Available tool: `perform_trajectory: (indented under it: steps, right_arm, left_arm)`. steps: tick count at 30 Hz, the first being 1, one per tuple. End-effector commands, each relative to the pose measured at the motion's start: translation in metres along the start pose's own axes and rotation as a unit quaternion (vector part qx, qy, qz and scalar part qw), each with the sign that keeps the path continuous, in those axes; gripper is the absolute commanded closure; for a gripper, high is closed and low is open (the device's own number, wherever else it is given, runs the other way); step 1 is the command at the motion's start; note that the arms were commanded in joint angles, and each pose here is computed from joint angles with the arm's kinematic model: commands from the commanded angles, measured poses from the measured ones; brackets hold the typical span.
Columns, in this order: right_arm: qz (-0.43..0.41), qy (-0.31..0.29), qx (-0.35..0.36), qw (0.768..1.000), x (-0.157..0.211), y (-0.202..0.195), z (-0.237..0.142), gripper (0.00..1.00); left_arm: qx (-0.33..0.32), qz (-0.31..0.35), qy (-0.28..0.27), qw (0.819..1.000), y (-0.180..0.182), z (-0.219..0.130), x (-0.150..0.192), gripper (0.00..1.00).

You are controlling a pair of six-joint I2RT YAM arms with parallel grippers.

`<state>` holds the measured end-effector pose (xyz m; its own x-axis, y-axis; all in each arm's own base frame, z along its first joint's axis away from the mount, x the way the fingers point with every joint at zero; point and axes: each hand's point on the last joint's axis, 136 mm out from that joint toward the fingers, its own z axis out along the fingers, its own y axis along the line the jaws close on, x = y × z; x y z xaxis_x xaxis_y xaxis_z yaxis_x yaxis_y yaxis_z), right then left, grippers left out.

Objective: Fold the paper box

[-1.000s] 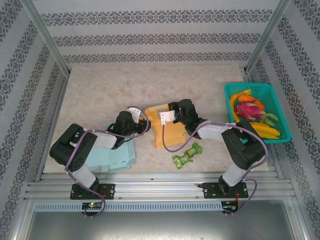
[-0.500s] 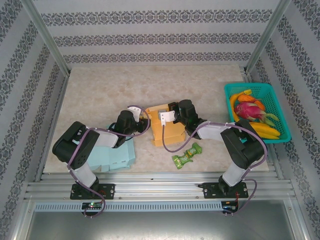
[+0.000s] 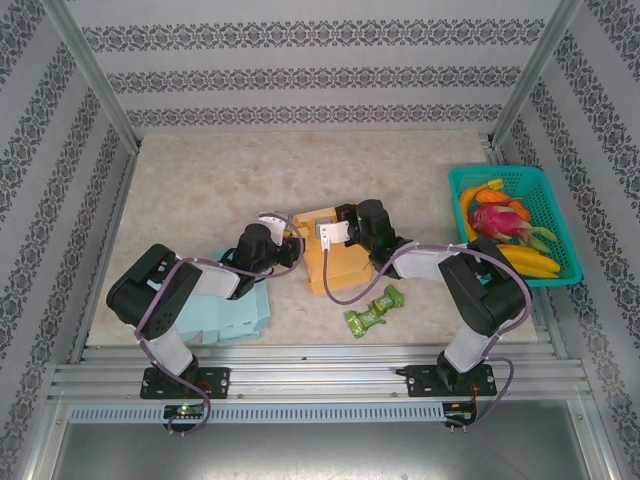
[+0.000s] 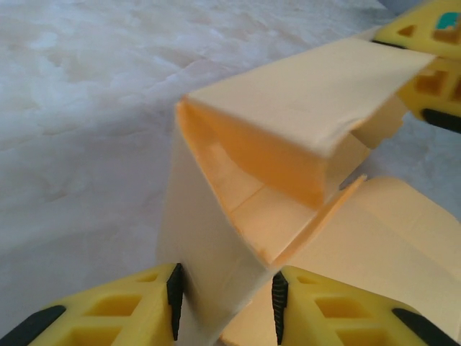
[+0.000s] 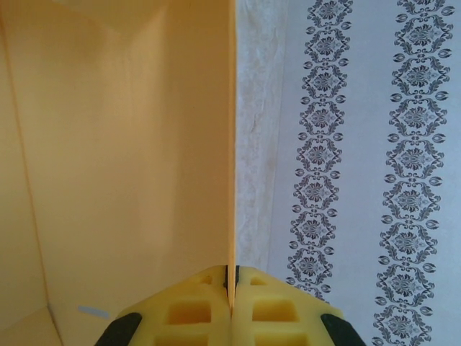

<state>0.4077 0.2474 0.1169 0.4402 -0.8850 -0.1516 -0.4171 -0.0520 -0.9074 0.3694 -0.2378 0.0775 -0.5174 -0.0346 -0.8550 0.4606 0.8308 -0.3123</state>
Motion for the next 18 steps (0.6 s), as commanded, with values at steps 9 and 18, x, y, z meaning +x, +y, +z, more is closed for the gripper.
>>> perform_trajectory:
  steps: [9,18]
  right_arm:
    - [0.008,-0.017,-0.034,0.999,-0.01,0.03,0.0,1.0]
    - [-0.027,-0.014,-0.044,0.999,-0.016,0.047,-0.001,1.0]
  left_arm:
    - [0.038,0.027,-0.032,0.998,-0.025,0.008,0.002,0.62]
    - [0.038,0.024,-0.041,0.998,-0.03,0.012,-0.008,0.61]
